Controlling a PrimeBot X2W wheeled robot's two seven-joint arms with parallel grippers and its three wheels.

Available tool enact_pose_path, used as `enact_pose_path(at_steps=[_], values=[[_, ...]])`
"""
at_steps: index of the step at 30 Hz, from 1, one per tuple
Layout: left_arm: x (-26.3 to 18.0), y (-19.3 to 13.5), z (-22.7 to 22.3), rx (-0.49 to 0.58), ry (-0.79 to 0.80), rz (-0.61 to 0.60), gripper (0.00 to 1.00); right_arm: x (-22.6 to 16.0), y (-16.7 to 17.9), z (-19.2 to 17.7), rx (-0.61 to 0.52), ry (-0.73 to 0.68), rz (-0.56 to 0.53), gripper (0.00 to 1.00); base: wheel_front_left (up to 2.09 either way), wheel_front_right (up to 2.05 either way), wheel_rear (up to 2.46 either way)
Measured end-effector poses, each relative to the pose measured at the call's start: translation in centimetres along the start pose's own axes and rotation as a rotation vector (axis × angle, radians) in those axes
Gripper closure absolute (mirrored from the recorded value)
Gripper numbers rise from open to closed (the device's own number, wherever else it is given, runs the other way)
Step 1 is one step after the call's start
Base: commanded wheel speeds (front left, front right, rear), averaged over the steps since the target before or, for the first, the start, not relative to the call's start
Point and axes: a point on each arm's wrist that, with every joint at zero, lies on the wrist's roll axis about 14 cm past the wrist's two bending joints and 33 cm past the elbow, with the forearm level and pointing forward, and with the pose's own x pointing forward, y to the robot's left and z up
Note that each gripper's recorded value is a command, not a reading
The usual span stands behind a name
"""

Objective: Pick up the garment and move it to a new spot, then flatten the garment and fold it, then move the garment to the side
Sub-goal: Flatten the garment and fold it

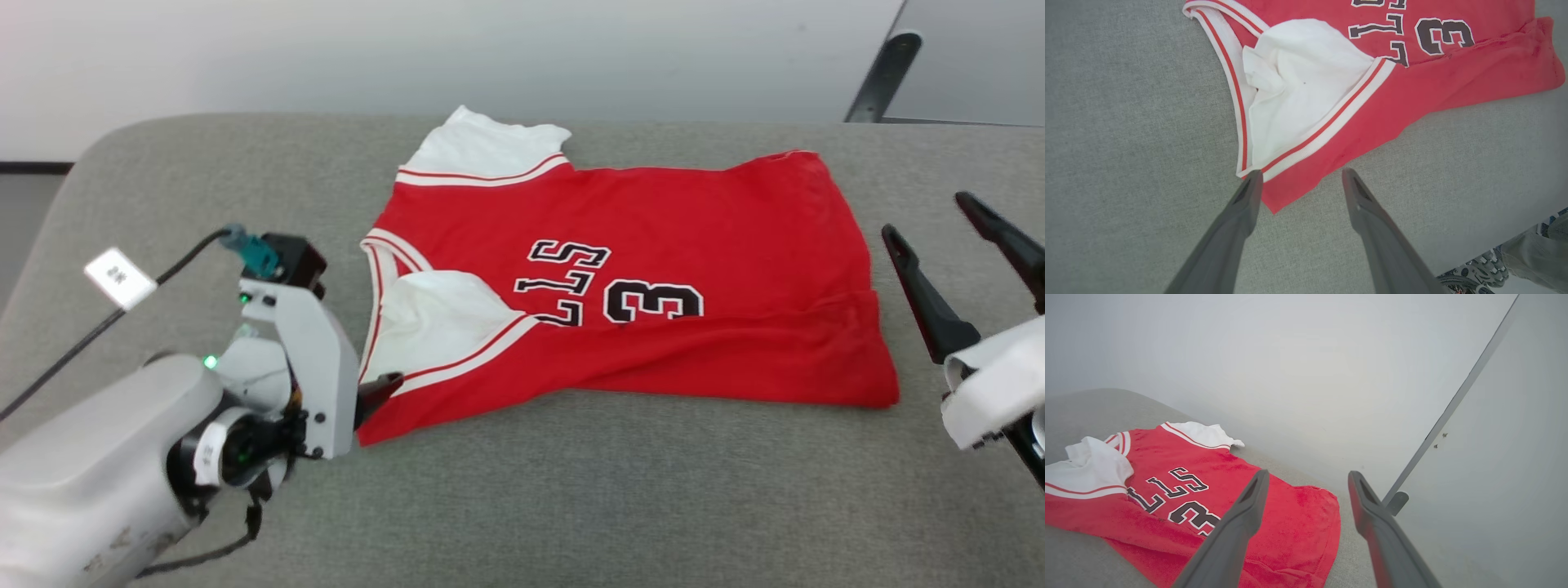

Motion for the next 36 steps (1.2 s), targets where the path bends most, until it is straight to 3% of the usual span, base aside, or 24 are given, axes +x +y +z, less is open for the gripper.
enact_pose_path(at_steps=[5,12,25,26,28,36], values=[[0.8,0.0,-1.6,-0.044,0.062,0.007,0.0,-2.8,-1.3,1.8,-0.066,-0.16,-0.099,0.0,0.0,0.0,0.0],[2.7,1.3,-3.2,-0.078,0.164,0.052,0.0,-7.2,-3.5,4.0,-0.048,-0.315,-0.285,0.0,0.0,0.0,0.0],[7.1,2.8,-5.0,-0.115,0.286,0.078,0.0,-10.8,-5.6,2.8,0.026,-0.304,-0.447,0.0,0.0,0.0,0.0],[7.4,2.8,-5.1,-0.127,0.297,0.077,0.09,-10.8,-5.7,2.6,0.031,-0.302,-0.451,0.0,0.0,0.0,0.0],[7.9,2.5,-5.2,-0.144,0.312,0.058,1.0,-10.9,-5.8,2.3,0.053,-0.298,-0.459,0.0,0.0,0.0,0.0],[8.2,3.4,-4.4,-0.135,0.286,0.059,1.0,-10.7,-5.8,0.7,0.132,-0.226,-0.453,0.0,0.0,0.0,0.0]])
